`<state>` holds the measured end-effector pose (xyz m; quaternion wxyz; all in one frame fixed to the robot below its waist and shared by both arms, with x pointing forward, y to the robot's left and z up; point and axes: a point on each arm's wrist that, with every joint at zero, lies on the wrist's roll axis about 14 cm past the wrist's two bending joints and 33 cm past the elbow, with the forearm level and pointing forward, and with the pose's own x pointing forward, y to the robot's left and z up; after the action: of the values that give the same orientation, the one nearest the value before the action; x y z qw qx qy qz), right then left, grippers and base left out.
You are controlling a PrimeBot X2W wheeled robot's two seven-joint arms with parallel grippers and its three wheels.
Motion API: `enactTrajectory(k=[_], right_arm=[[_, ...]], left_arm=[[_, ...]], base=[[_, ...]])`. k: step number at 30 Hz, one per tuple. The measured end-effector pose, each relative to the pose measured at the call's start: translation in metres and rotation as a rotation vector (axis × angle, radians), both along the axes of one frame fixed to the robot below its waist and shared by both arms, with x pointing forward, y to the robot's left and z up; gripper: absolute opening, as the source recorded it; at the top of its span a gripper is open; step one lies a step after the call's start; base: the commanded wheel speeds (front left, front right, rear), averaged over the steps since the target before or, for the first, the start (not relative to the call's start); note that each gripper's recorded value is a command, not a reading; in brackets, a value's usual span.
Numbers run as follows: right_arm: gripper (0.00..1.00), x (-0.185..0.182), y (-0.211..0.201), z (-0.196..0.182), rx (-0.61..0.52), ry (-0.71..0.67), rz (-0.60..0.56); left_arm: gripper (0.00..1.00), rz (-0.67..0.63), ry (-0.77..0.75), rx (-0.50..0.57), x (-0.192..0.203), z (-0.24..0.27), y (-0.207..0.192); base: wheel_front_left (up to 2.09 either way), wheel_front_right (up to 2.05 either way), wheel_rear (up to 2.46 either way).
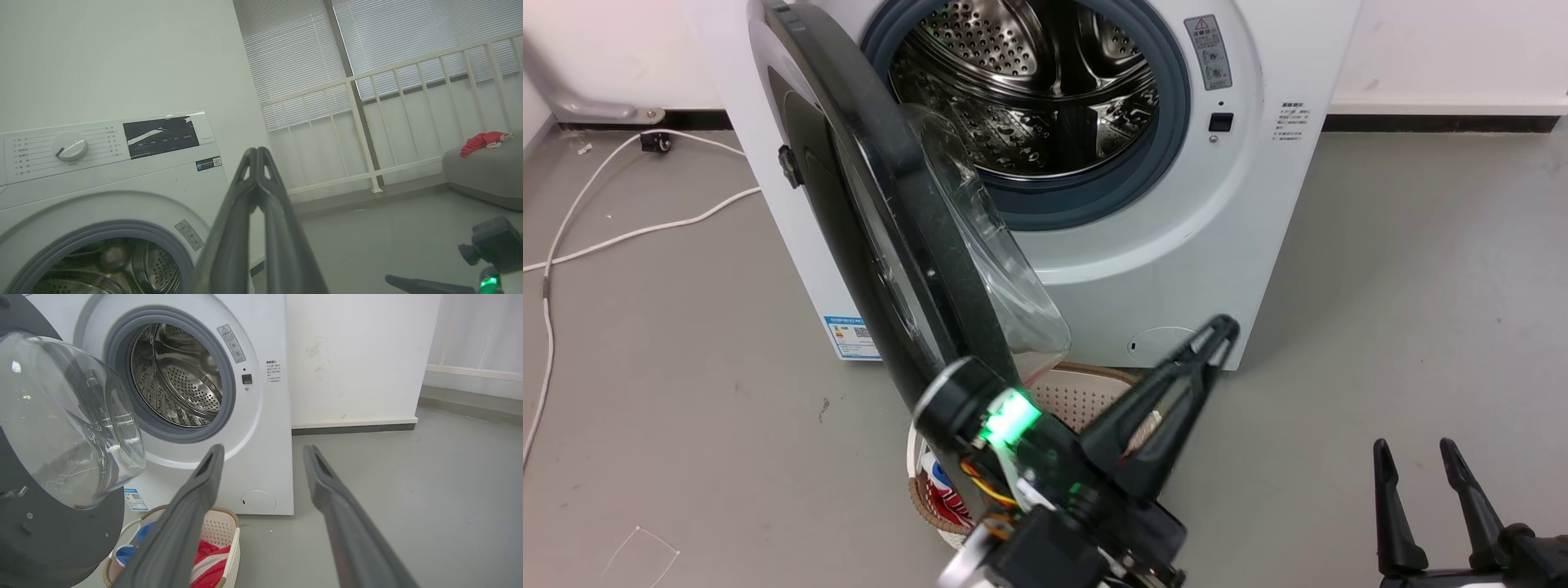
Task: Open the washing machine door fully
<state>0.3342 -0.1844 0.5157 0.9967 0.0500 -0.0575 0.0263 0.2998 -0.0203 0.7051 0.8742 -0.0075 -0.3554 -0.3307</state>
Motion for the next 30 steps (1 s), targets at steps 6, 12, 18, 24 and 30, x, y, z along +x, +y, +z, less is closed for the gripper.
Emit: enactTrajectory(k=[6,12,18,24,30], right_arm=[[1.00,0.001,0.001,-0.001,0.001,0.005,0.004],[1.00,0.003,0.004,-0.004,0.001,0.012,0.013],[1.00,0.005,0.007,-0.007,-0.001,0.021,0.022],[1.00,0.009,0.009,-0.009,-0.002,0.028,0.028],[1.00,0.012,0.008,-0.013,-0.002,0.042,0.028]], left_arm=[[0.00,-0.058,0.092,0.048,-0.006,-0.031,-0.020],[0.00,-0.072,0.193,0.086,-0.009,-0.064,-0.028],[0.00,-0.027,0.298,0.118,-0.003,-0.099,-0.019],[0.00,0.057,0.404,0.140,0.012,-0.132,0.002],[0.00,0.170,0.472,0.145,0.033,-0.153,0.033]], base=[[0.00,0.00,0.00],[0.00,0.00,0.00],[0.00,0.00,0.00],[0.00,0.00,0.00],[0.00,0.00,0.00]])
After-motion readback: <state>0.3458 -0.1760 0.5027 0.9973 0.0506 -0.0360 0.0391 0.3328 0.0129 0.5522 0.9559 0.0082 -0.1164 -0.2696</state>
